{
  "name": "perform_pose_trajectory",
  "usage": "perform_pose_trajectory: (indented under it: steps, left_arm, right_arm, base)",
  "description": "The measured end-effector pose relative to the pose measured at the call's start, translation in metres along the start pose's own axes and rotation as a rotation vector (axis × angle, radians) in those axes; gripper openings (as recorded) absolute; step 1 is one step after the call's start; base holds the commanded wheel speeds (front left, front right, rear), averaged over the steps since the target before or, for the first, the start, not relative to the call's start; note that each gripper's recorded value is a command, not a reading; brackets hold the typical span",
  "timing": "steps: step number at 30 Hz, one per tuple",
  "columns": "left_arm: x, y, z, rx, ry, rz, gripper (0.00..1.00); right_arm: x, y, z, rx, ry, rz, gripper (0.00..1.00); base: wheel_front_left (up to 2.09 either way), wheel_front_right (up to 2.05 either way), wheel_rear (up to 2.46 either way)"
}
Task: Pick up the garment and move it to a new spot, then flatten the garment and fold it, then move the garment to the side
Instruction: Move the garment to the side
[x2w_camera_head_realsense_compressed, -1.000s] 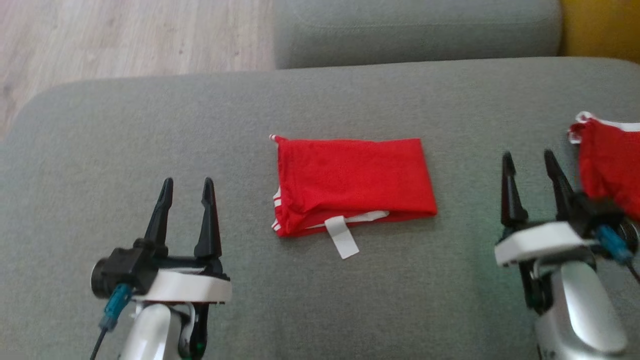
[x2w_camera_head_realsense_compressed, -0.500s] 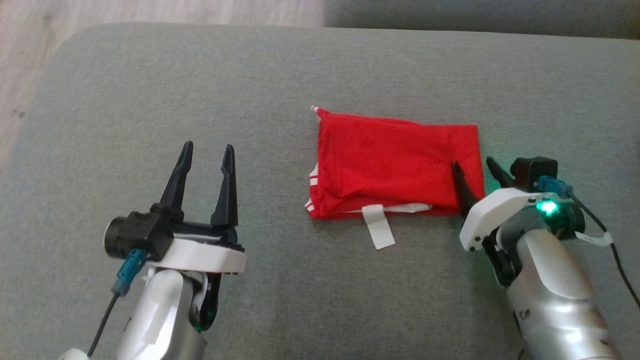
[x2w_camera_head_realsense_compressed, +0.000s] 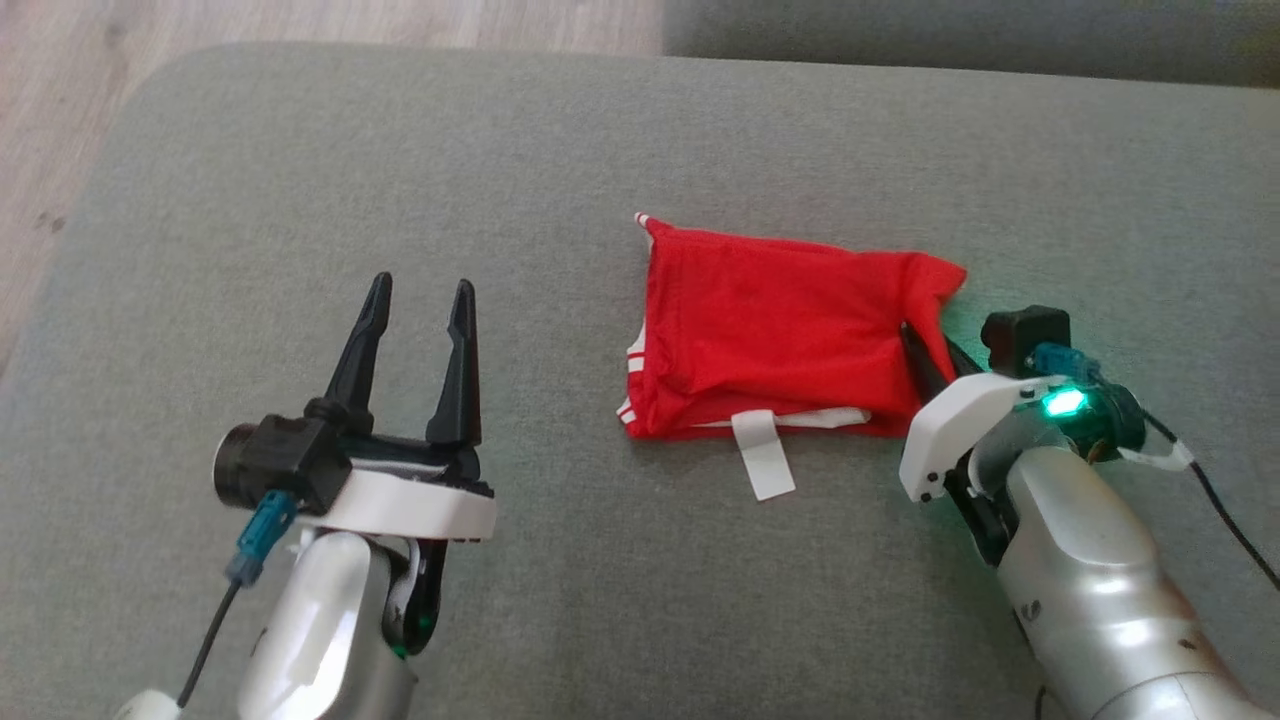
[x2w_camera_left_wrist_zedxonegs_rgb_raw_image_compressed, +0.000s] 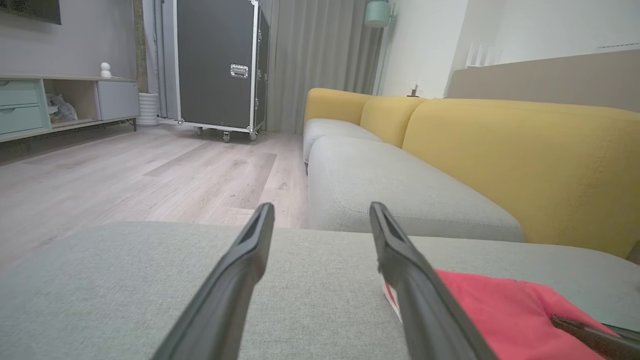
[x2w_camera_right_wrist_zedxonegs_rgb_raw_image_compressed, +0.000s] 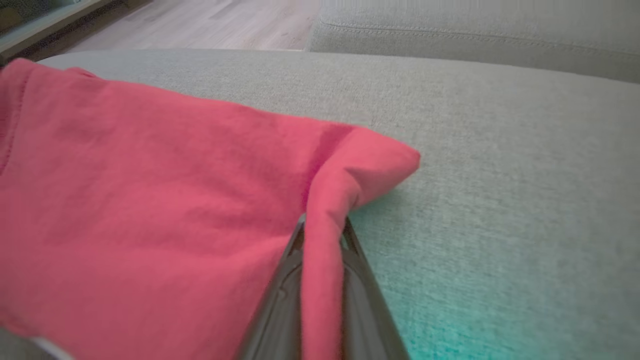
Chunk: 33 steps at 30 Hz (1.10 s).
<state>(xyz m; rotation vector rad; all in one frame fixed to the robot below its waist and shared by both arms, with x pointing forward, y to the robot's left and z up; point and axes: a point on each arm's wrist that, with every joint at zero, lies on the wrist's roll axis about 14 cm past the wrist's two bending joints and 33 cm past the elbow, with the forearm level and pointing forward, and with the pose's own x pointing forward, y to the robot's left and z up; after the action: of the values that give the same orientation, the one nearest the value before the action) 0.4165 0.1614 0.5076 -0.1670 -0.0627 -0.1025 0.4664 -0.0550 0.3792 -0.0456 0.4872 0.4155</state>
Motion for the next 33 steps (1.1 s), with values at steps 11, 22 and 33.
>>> perform_pose_trajectory:
  steps: [11, 22, 33]
  left_arm:
    - [0.003, -0.044, 0.0, -0.011, -0.005, -0.115, 1.0]
    - [0.024, -0.094, -0.008, -0.043, -0.001, -0.256, 1.0]
    - [0.054, -0.105, -0.035, -0.063, 0.044, -0.3, 1.0]
  right_arm:
    - [-0.038, -0.041, 0.043, -0.158, -0.174, -0.112, 0.0]
    - [-0.106, -0.169, 0.06, -0.345, -0.164, -0.376, 0.0]
    - [-0.157, -0.29, 0.071, -0.418, -0.009, -0.629, 0.0]
  base:
    - [0.0, 0.0, 0.0]
    - [0.0, 0.0, 0.0]
    - [0.0, 0.0, 0.0]
